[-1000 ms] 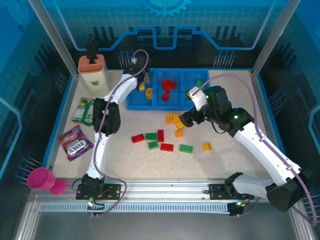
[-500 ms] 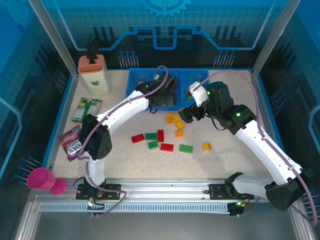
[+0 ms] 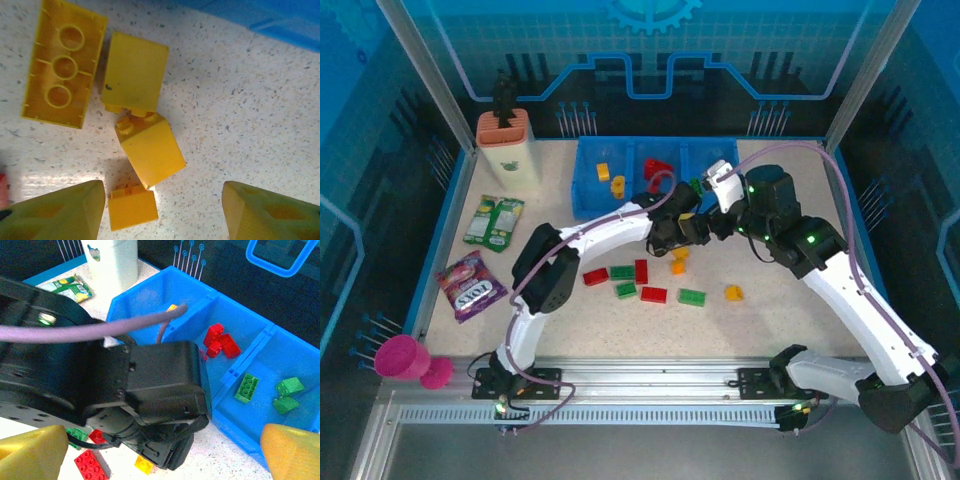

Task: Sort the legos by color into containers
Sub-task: Pick up the lego from the center of the table.

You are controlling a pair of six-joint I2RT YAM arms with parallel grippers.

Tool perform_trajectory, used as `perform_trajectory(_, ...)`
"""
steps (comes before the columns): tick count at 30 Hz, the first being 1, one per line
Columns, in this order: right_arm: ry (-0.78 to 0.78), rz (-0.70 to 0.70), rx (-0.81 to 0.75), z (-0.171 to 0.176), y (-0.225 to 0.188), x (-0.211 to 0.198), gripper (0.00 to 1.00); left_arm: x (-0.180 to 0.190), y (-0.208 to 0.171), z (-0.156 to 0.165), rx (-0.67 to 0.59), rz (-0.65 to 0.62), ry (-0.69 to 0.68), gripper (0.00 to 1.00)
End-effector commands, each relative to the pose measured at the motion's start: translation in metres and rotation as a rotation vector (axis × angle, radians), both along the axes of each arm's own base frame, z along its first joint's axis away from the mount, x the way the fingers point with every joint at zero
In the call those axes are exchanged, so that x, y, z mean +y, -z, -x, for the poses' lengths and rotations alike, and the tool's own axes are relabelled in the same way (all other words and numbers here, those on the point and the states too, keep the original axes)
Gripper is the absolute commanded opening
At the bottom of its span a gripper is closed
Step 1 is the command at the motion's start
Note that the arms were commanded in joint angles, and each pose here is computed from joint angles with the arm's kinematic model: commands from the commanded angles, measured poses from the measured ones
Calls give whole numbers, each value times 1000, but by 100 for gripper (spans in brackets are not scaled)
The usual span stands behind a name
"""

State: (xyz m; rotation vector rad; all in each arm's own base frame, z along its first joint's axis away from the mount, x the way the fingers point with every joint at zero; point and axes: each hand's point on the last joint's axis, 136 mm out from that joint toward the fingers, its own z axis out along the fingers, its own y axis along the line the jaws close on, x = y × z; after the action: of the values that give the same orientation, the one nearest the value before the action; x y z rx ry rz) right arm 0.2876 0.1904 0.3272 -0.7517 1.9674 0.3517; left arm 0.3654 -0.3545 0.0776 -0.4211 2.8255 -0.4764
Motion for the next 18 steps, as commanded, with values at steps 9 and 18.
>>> perform_trajectory(9, -10, -39, -26, 6, -4, 0, 100, -16, 22, -9, 54, 8, -66, 64)
perform_trajectory(18, -4, -29, -38, 5, -4, -1, 100, -10, 44, -3, 98, -52, -52, 63)
